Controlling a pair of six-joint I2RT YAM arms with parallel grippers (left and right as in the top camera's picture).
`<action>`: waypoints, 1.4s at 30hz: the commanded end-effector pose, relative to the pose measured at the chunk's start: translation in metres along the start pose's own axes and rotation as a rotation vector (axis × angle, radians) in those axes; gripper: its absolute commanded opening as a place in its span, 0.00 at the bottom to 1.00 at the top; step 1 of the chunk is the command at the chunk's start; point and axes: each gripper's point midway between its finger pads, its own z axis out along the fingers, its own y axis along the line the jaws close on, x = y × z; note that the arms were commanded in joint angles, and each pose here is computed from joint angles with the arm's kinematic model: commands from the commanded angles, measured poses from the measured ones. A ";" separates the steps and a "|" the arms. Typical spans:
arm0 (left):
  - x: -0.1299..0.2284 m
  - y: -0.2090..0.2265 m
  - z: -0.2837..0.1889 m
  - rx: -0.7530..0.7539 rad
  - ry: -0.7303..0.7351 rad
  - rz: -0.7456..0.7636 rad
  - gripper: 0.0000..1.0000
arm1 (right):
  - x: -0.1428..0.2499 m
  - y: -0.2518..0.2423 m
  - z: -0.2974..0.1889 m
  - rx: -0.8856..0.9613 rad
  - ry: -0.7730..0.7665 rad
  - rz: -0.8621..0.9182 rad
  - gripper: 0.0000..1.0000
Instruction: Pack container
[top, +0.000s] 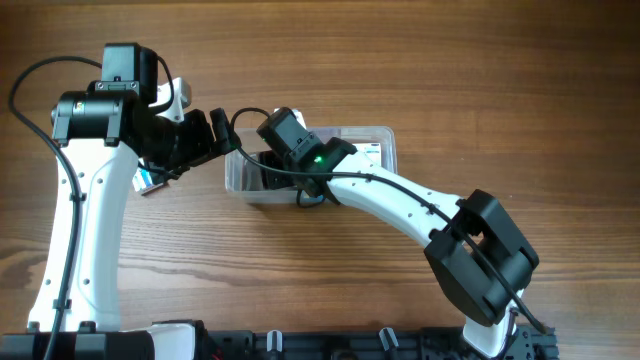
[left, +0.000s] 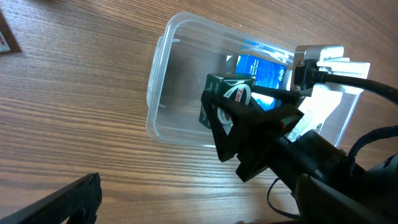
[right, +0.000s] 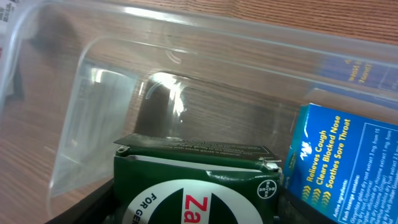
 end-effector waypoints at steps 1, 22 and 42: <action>-0.003 -0.003 -0.003 0.016 -0.010 -0.006 1.00 | -0.005 -0.004 0.001 0.038 -0.020 -0.015 0.71; -0.003 -0.003 -0.003 0.016 -0.010 -0.006 1.00 | -0.065 -0.035 -0.113 0.051 -0.225 0.044 0.05; -0.030 -0.013 -0.005 0.052 -0.121 0.032 1.00 | -0.029 -0.299 -0.248 0.630 -0.150 0.376 1.00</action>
